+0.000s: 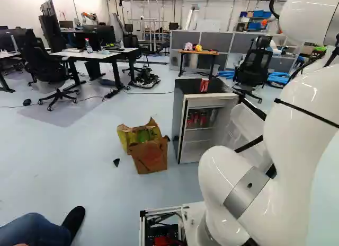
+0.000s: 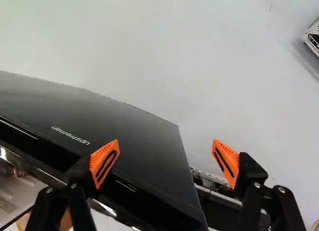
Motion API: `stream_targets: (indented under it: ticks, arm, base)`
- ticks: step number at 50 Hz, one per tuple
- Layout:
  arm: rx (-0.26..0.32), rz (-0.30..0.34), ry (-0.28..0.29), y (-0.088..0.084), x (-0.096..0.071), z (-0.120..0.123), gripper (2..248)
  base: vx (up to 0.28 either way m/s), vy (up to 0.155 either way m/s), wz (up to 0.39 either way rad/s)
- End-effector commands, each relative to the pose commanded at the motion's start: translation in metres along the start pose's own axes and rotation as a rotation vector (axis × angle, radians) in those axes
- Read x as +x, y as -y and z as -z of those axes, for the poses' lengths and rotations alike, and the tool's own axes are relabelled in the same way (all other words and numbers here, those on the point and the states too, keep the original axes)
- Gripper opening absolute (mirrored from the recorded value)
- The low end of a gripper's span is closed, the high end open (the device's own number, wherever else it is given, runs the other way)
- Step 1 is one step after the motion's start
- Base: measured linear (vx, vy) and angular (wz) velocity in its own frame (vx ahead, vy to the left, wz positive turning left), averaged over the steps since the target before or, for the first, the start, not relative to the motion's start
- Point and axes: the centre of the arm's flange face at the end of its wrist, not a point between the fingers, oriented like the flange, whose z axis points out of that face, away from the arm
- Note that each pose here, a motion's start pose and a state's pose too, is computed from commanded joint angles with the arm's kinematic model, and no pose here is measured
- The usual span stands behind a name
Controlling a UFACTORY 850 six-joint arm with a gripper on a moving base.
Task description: Grab a drink from the fridge
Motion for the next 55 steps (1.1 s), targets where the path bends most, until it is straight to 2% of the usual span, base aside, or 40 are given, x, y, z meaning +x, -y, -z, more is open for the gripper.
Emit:
stream_targets:
  ticks: [27,55]
  arm:
    - [0.005,0.028,0.019,0.011,-0.028,0.009,247]
    - [0.001,0.097,0.037,0.023,-0.061,0.019,247]
  base:
    - [0.000,0.000,0.000]
    - [0.000,0.000,0.000]
